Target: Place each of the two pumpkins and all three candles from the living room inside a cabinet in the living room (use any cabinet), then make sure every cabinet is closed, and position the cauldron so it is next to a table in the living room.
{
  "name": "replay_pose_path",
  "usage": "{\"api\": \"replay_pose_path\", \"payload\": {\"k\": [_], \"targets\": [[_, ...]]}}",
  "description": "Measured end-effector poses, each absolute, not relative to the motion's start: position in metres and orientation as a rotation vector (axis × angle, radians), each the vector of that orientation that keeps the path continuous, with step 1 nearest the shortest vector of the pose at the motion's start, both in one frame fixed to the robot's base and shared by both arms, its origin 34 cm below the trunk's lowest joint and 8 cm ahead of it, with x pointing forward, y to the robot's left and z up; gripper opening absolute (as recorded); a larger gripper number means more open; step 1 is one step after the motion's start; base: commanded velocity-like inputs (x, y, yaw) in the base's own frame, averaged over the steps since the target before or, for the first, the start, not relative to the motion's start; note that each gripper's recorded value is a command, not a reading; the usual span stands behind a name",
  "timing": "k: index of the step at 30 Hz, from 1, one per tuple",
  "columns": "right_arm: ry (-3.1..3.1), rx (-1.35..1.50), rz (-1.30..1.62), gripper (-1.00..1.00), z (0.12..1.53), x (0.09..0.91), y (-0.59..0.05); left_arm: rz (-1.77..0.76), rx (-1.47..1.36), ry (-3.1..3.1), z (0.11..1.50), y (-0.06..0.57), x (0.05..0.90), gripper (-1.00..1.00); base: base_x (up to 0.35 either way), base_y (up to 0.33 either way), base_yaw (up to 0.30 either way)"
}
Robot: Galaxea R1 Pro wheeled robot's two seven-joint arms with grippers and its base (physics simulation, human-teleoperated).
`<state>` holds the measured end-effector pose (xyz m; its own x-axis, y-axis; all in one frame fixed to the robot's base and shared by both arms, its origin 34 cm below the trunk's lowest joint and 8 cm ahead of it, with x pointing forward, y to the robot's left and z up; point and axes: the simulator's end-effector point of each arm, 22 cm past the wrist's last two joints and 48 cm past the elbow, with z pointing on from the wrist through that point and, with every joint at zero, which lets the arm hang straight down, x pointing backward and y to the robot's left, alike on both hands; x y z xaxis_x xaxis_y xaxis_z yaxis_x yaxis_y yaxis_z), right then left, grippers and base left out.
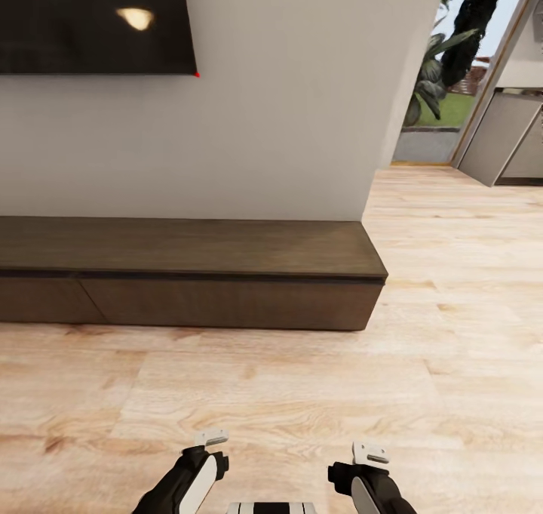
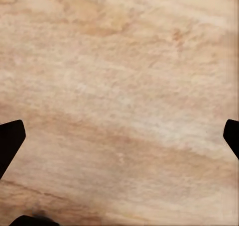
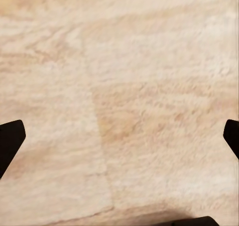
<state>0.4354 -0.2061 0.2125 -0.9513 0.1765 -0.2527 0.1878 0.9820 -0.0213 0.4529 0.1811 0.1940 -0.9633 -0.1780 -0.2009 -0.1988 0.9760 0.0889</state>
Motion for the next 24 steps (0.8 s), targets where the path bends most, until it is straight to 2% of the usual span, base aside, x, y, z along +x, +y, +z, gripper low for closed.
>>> {"api": "replay_pose_path", "payload": {"k": [11,24], "targets": [[2.876,0.268,-0.066,1.00,0.2125,0.4353,-0.2056,0.161,-0.282,2.931,0.1939,0.1811,0.4528,1.00,0.000,-0.009,0.008],[2.876,0.266,-0.067,1.00,0.2125,0.4354,-0.2056,0.161,-0.283,2.931,0.1940,0.1812,0.4530,1.00,0.000,0.000,0.239]]}}
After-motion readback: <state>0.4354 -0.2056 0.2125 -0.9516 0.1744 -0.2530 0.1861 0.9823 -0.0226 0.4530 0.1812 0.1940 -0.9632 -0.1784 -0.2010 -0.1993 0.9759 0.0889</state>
